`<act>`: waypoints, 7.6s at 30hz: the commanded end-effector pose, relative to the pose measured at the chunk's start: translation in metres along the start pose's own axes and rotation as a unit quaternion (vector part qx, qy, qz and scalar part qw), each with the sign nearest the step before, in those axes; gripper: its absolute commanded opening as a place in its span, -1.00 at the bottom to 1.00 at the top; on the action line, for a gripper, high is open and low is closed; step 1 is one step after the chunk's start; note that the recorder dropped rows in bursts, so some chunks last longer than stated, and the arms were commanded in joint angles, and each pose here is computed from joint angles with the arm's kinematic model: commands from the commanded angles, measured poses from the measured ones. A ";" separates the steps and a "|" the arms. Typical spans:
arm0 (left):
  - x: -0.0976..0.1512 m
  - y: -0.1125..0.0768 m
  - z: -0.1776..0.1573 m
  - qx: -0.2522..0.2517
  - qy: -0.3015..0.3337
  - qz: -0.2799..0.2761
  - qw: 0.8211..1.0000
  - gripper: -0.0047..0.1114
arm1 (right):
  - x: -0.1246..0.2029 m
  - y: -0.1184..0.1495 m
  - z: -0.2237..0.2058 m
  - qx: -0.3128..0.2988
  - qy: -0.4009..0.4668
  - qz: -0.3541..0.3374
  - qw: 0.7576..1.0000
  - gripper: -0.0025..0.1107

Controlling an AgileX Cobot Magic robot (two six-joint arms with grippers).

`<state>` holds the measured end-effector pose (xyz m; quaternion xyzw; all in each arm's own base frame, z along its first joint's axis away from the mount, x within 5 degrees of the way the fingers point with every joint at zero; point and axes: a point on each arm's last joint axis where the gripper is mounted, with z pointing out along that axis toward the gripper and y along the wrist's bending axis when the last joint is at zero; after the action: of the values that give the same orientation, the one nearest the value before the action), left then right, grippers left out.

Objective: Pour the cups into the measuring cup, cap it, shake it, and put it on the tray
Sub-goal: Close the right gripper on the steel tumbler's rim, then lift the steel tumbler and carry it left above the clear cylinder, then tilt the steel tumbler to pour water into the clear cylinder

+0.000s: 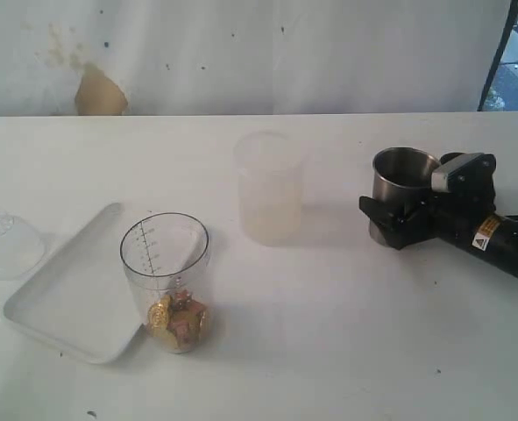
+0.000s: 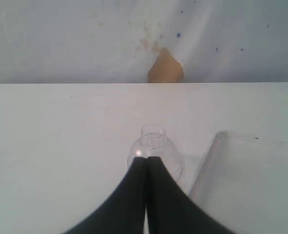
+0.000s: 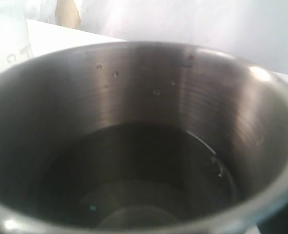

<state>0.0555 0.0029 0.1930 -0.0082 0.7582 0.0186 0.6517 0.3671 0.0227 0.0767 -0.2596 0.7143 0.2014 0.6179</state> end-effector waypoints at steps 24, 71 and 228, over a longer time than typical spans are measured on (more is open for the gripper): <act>0.001 -0.001 0.000 0.005 -0.002 -0.003 1.000 -0.92 | -0.046 0.017 -0.002 -0.084 -0.031 0.002 0.996 -0.96; 0.001 -0.001 0.000 0.005 -0.002 -0.003 1.000 -0.92 | -0.152 0.193 0.031 -0.307 -0.057 -0.104 0.944 -0.96; 0.001 -0.001 0.000 0.005 -0.002 -0.002 1.000 -0.92 | -0.186 0.213 0.053 -0.217 -0.031 -0.556 0.802 -0.96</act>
<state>0.0555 0.0029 0.1930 -0.0082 0.7582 0.0186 0.6517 0.2954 0.2433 0.2331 -0.7430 0.3743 -0.0175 0.5546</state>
